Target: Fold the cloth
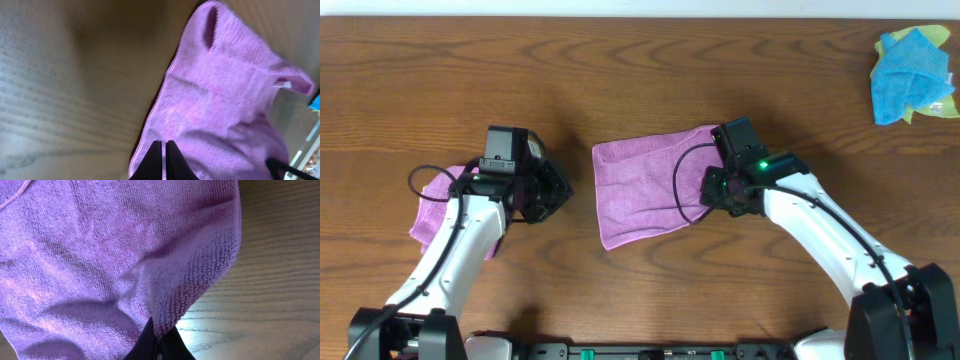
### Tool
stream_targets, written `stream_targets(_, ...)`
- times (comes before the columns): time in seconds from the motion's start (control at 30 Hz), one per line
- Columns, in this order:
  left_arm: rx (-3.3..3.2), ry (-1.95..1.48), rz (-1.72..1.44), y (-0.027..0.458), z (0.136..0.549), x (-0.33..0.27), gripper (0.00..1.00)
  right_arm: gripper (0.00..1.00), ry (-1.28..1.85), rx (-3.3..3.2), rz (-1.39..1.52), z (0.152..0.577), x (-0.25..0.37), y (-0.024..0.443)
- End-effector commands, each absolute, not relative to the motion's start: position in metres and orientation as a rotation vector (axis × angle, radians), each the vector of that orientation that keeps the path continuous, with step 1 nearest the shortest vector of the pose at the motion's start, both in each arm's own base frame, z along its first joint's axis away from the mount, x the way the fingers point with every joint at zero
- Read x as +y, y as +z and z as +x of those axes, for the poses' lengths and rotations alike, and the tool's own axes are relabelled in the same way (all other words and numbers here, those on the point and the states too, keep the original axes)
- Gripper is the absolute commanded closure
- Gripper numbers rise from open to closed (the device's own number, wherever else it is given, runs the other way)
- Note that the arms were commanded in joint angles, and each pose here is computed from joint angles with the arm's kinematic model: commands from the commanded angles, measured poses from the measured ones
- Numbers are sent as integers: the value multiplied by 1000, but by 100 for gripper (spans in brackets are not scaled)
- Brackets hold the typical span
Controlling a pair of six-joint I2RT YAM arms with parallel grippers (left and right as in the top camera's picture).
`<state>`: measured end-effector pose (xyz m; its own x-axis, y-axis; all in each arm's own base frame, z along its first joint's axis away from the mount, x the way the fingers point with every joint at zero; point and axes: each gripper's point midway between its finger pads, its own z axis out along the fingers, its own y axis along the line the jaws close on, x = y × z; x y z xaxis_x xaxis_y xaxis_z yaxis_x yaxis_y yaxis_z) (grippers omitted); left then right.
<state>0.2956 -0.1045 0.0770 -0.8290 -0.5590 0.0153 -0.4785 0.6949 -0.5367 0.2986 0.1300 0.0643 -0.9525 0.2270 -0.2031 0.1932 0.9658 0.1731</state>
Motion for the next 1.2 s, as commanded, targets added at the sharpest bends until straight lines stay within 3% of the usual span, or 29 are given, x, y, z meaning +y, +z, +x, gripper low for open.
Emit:
stream_targets(0.0,2795,-756,-850,78,287,-103,94,99,203,2874,295,301,128,68)
stream_targets(0.13,2849,-773,-1047,66,264,-105,93,99,203,2873,294,301,128,68)
stream_targets(0.3,2895,-907,-1094,59,244,-119,84,99,203,2873,294,301,128,68)
stream_targets(0.53,2777,-1154,-1117,49,227,-135,81,99,201,2874,276,301,128,68)
stream_targets(0.6,2705,-1217,-1074,54,230,-137,77,99,199,2875,267,301,128,68)
stream_targets(0.8,2623,-1337,-1060,52,225,-146,50,99,200,2874,265,302,128,68)
stream_targets(1.17,2592,-1350,-1120,29,212,-147,29,99,202,2870,255,303,129,68)
